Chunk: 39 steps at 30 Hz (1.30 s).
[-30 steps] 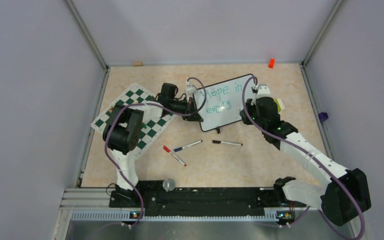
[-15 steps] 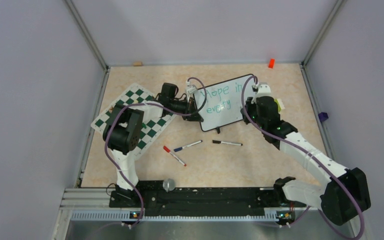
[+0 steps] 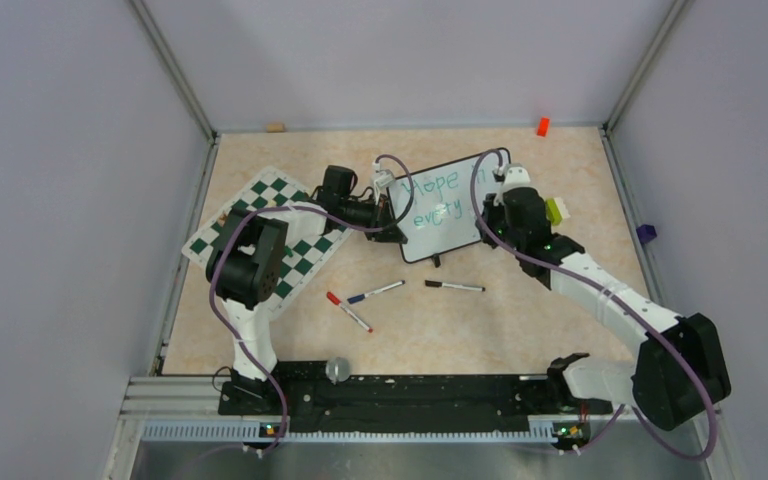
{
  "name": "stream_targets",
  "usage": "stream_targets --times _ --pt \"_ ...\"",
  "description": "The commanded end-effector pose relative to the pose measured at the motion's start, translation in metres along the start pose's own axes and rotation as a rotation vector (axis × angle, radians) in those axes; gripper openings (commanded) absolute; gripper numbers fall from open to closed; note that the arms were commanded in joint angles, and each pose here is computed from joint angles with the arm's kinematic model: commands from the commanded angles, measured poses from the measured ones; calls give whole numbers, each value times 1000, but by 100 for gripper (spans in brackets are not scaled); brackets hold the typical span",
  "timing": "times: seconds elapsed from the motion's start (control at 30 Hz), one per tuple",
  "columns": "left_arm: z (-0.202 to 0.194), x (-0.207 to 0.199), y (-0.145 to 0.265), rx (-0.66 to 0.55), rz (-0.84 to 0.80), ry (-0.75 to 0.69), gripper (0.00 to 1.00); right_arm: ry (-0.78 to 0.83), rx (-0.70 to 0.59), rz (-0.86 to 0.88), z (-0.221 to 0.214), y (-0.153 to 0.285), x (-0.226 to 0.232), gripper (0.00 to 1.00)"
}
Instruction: Write a sentence on the whiteboard
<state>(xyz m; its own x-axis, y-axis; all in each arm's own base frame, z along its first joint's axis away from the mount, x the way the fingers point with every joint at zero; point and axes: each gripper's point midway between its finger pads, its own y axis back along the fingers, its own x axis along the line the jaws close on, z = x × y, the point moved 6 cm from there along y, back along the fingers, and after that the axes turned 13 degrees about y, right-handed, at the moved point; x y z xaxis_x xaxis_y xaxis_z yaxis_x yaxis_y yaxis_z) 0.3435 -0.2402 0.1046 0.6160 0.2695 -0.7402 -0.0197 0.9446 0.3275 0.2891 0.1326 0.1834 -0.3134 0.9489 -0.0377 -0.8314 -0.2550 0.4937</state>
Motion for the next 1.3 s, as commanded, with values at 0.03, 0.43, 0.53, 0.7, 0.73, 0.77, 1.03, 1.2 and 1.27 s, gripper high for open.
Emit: stream_targets --times 0.03,0.43,0.53,0.7,0.73,0.77,1.03,1.2,1.27 --pt "-5 -6 -5 31 2 -29 0 -4 -100 -29 38 -3 -5 0" --pt "-5 -6 -5 31 1 -32 0 -7 -83 -46 43 -9 -8 0" --pt "-5 -5 -6 32 1 -30 0 -12 -84 -44 44 -8 -10 0" --pt "-5 -5 -5 30 4 -32 0 -27 -60 32 37 -6 -1 0" --pt "-5 -5 -5 31 4 -32 0 -33 -48 49 33 -5 2 0" --pt "-5 -5 -5 30 3 -32 0 -41 -36 62 28 -3 3 0" --pt "-5 -6 -5 31 1 -31 0 -32 -23 115 -6 7 20 0" --pt "-5 -5 -5 31 2 -32 0 -28 -52 148 -12 7 33 0" --pt "-5 -6 -6 31 2 -33 0 -27 -55 152 -12 5 37 0"
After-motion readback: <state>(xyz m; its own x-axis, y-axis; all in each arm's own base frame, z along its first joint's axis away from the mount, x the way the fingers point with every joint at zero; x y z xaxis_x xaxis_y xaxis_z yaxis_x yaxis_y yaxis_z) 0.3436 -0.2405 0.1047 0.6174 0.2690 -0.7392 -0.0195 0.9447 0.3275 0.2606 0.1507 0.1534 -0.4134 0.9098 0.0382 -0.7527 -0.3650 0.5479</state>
